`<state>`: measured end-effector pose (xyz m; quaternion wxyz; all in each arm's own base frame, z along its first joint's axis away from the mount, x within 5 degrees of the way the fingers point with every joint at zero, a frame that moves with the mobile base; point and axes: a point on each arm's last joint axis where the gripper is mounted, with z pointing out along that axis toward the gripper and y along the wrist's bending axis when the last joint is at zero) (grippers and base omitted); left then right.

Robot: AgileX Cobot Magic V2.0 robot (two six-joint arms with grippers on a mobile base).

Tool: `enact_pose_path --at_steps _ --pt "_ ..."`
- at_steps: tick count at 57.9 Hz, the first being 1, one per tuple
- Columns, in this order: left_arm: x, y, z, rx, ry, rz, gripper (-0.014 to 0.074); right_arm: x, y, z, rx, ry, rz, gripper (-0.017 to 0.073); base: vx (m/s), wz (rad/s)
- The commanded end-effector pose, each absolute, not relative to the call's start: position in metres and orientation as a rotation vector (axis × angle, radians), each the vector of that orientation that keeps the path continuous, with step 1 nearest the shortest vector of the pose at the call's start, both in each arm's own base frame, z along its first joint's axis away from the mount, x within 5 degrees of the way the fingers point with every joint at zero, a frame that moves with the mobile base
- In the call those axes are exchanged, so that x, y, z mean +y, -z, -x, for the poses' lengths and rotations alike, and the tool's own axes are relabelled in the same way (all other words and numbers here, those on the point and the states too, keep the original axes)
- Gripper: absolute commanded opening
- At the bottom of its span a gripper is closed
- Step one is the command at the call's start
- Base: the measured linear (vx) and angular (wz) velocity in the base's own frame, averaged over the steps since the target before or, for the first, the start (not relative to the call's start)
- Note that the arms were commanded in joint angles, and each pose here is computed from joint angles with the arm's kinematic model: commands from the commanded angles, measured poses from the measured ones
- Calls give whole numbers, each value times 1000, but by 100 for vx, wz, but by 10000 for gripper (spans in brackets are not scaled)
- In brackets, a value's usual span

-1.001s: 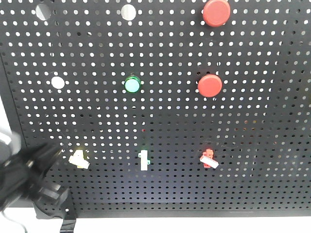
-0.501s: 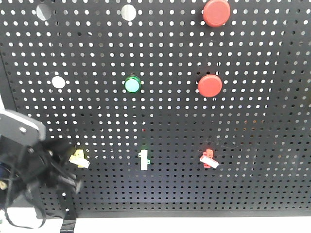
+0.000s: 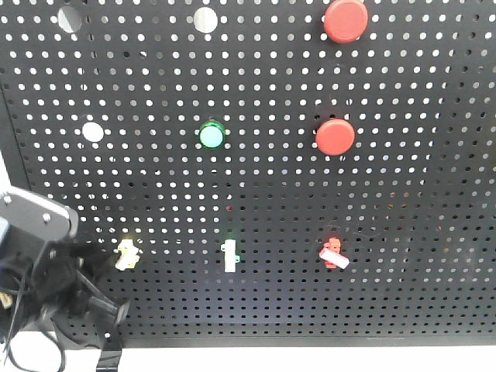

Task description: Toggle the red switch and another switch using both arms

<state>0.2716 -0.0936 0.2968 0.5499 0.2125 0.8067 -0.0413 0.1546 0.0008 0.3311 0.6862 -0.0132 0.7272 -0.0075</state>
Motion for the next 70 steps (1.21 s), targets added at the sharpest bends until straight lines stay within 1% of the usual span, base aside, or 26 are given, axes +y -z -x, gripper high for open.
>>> enact_pose_path --at_steps 1,6,12,20,27,33,50,60,70 --pt "-96 -316 -267 1847 135 -465 3 1 -349 -155 1517 26 46 -6 0 0" --pt "-97 -327 -260 1802 152 -459 3 3 -350 -155 1507 26 68 -6 0 0" --pt "-97 -341 -248 1754 166 -461 3 14 -353 -154 1463 11 163 -6 0 0" --pt "-95 -357 -233 1700 198 -439 3 35 -347 -161 1490 -96 254 -6 0 0" --pt "-93 -367 -223 1657 208 -431 3 53 -339 -175 1503 -180 306 -6 0 0" --pt "-90 -373 -217 1632 211 -425 3 67 -333 -190 1493 -250 316 -6 0 0" --pt "-89 -376 -214 1620 212 -422 3 106 -341 -242 1484 -331 368 -6 0 0" --pt "-89 -376 -214 1620 212 -422 3 115 -346 -262 1477 -338 363 -6 0 0" --pt "-89 -376 -214 1620 212 -422 3 117 -346 -266 1481 -337 365 -6 0 0"
